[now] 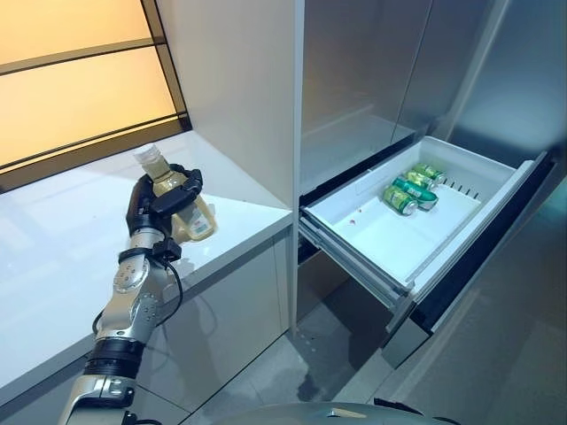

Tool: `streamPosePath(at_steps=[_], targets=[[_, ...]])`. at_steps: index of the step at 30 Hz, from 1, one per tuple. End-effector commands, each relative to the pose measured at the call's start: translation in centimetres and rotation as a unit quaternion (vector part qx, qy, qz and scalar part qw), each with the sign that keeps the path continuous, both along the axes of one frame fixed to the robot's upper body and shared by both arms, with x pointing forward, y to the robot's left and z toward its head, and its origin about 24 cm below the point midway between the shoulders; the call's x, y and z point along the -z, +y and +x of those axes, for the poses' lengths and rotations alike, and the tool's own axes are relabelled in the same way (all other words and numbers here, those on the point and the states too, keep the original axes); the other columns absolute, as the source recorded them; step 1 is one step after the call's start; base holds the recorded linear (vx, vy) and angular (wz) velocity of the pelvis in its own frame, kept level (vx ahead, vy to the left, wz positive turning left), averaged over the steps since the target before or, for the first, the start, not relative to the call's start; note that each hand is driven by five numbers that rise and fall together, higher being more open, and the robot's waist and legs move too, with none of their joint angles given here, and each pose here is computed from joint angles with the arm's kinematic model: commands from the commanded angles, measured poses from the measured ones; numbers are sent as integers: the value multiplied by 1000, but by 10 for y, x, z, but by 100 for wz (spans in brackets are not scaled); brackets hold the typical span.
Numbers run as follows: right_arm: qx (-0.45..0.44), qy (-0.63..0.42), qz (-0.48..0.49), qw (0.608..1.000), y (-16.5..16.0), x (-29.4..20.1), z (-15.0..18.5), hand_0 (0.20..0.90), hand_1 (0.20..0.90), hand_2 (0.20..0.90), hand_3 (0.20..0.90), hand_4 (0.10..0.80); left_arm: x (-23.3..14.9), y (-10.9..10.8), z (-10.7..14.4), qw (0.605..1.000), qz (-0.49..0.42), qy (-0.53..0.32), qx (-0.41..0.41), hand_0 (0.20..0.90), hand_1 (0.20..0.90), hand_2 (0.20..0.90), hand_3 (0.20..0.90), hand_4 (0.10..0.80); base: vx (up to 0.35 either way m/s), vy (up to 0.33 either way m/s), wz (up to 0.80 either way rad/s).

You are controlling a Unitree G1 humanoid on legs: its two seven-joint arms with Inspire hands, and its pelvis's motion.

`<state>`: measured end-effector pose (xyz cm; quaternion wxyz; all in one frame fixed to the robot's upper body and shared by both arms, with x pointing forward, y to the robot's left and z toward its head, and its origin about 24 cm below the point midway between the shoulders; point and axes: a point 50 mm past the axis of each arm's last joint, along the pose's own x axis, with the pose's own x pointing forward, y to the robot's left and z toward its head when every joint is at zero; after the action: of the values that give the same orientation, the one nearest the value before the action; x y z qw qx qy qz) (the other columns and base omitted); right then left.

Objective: Put drinks into fridge and close the fridge

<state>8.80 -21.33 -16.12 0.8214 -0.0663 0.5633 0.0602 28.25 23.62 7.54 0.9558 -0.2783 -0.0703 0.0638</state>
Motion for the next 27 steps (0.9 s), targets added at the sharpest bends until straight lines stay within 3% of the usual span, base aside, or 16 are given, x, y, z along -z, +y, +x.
streamPosePath(at_steps=[1,6,11,15,18,22,27], targets=[[-36,-126,56,990,43,-21,58,900,900,900,900,800,-115,-31,2,938,-78,-314,124,300,300,300,200,100,0,0,0],[34,-204,206,956,72,-52,91,900,900,900,900,800,-134,-47,-9,908,-67,-378,169,300,300,300,200,100,-46,-33,0],[123,-157,391,898,99,-64,90,900,900,900,900,800,-158,-45,-18,893,26,-427,143,300,300,300,200,100,-37,-41,2],[129,-151,499,843,124,-86,96,900,900,900,900,800,-166,-49,-27,881,80,-449,126,300,300,300,200,100,-41,-43,5],[50,-231,518,822,134,-122,113,900,900,900,900,800,-167,-56,-35,872,118,-459,123,300,300,300,200,100,-53,-41,7],[-82,-391,444,802,122,-185,140,900,900,900,900,800,-167,-61,-39,866,152,-460,124,300,300,300,200,100,-51,-30,0],[-239,-545,363,717,106,-281,163,900,900,900,900,800,-164,-65,-36,863,181,-450,142,300,300,300,200,100,-36,-2,-13]])
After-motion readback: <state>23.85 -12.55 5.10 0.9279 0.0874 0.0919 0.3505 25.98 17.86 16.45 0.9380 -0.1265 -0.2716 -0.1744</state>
